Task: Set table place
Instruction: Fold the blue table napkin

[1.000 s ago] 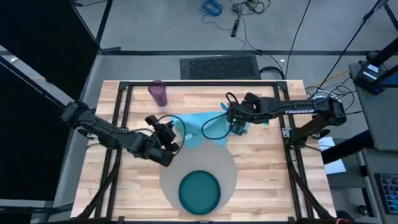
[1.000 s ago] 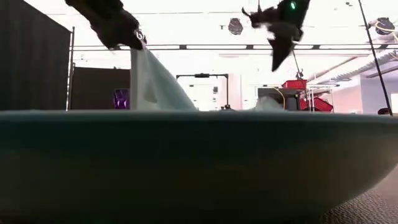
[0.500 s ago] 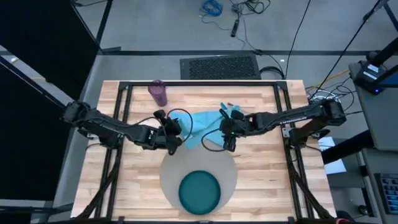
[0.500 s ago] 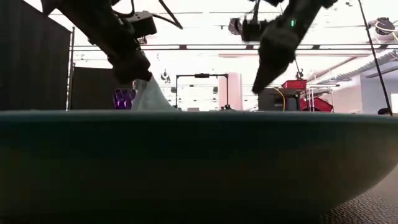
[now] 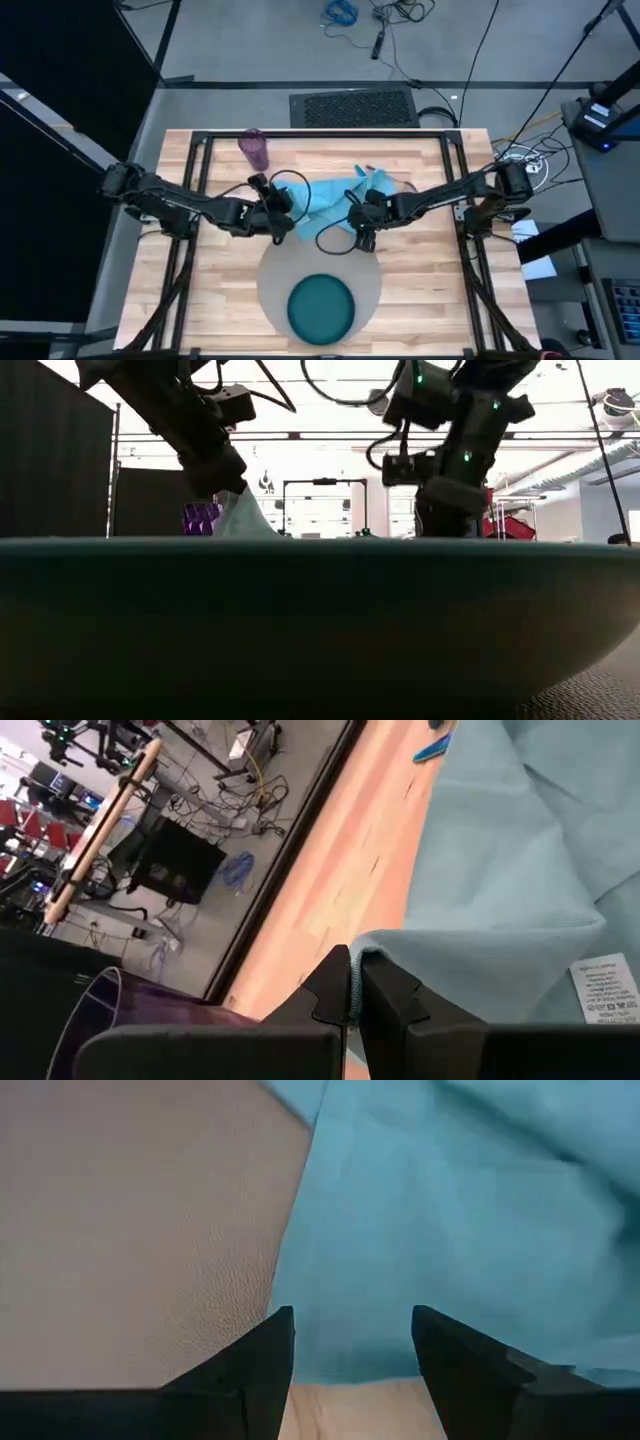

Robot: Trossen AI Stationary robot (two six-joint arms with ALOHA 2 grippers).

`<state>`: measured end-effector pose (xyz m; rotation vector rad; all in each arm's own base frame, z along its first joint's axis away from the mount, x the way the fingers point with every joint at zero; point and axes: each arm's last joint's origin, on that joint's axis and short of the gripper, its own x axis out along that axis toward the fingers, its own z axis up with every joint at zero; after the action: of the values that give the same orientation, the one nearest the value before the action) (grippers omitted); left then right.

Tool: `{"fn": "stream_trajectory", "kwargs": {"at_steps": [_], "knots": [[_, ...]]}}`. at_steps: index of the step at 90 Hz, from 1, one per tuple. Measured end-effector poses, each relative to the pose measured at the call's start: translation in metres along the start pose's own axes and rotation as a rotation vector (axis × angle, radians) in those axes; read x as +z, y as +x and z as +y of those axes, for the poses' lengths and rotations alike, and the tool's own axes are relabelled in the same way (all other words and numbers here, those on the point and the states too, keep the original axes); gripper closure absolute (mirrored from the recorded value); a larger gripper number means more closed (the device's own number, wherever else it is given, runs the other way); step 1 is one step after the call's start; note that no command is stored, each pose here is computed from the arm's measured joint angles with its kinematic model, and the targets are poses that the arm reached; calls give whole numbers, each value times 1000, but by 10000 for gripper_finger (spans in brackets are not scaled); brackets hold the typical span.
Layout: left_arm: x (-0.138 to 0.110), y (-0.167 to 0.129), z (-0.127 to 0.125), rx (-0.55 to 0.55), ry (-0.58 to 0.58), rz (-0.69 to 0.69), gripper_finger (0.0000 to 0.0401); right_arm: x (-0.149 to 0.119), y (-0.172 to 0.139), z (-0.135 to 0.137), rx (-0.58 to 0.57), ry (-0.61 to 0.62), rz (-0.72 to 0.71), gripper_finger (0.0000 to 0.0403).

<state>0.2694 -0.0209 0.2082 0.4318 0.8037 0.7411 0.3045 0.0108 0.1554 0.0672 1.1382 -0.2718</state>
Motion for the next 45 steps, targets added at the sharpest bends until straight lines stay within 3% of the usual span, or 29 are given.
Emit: {"fn": "stream_trajectory", "kwargs": {"at_steps": [26,36,45], "knots": [[0,0,0,-3,1,1,401,-5,19,6,6,-1,65,226],[0,0,0,-3,1,1,401,-5,22,6,3,11,69,260],[0,0,0,-9,1,1,401,-5,22,6,-5,16,67,317]]}}
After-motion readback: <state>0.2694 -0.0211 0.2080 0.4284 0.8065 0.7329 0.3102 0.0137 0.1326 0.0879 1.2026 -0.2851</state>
